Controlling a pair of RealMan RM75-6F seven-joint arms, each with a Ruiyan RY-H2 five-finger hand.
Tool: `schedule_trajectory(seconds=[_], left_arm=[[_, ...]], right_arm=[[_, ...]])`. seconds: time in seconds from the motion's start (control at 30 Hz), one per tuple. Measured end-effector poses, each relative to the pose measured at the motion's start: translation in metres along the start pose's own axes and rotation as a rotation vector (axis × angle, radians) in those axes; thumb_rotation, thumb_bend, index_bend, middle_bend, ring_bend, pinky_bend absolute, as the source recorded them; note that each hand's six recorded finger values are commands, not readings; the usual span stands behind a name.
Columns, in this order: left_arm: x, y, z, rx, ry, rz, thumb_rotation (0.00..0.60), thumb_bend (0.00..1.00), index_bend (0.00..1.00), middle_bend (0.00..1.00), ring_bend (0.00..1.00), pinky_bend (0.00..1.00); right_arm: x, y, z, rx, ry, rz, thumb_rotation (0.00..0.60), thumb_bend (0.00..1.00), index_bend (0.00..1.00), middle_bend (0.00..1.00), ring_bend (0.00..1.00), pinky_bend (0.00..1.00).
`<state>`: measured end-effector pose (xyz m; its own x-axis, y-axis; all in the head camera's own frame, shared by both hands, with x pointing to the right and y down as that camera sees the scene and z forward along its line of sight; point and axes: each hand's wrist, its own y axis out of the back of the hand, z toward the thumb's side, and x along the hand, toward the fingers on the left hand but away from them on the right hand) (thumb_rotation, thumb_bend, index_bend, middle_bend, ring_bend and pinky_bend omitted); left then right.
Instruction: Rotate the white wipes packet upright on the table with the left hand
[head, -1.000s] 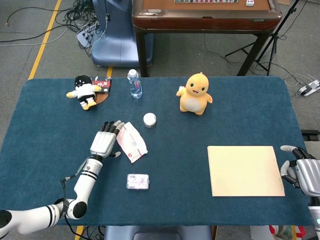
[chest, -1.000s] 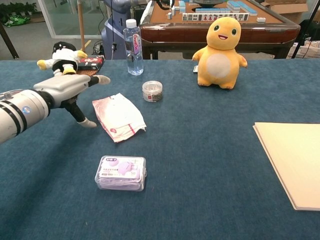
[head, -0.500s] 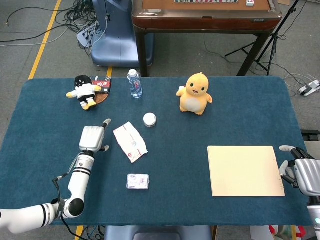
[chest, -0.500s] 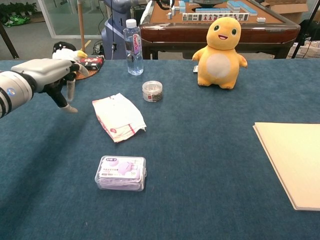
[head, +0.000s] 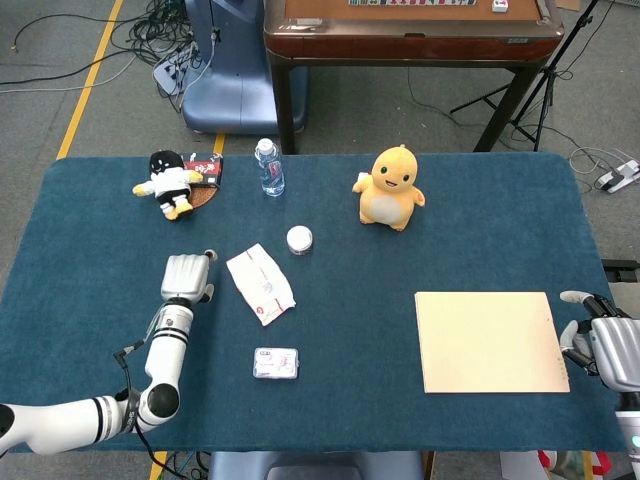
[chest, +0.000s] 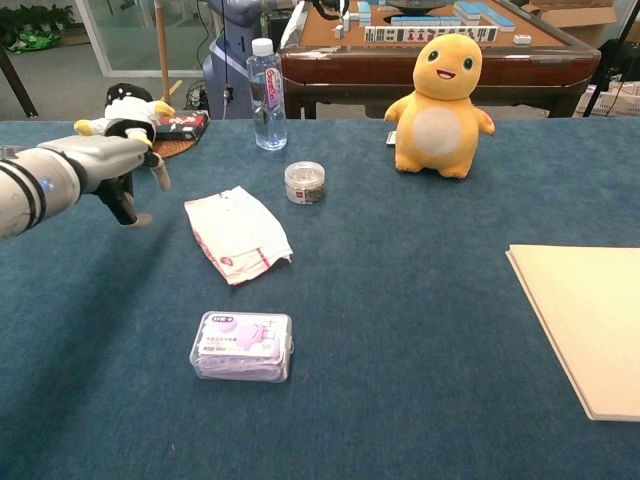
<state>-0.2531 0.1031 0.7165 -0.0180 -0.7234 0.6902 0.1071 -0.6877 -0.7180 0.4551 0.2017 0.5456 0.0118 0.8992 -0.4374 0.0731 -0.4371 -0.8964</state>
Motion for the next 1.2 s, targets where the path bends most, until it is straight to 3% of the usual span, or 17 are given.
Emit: schedule_trajectory(seconds=[0.77,1.2], left_arm=[[0.003,-0.004,0.031,0.029,-0.027,-0.095,0.6,0.4,0.24,1.0,1.0,1.0],[-0.003,-0.005,0.046,0.054,-0.066,-0.109,0.6,0.4,0.25,1.0,1.0,1.0]], right_arm=[[0.0,0.002,-0.003,-0.009,-0.005,-0.002,0.6,0.21,0.29,0.3,0.24,0.5],[-0.001,0.005,-0.005,-0.016,-0.01,-0.008,0.6,0.21,0.29,0.3,0.24,0.5]])
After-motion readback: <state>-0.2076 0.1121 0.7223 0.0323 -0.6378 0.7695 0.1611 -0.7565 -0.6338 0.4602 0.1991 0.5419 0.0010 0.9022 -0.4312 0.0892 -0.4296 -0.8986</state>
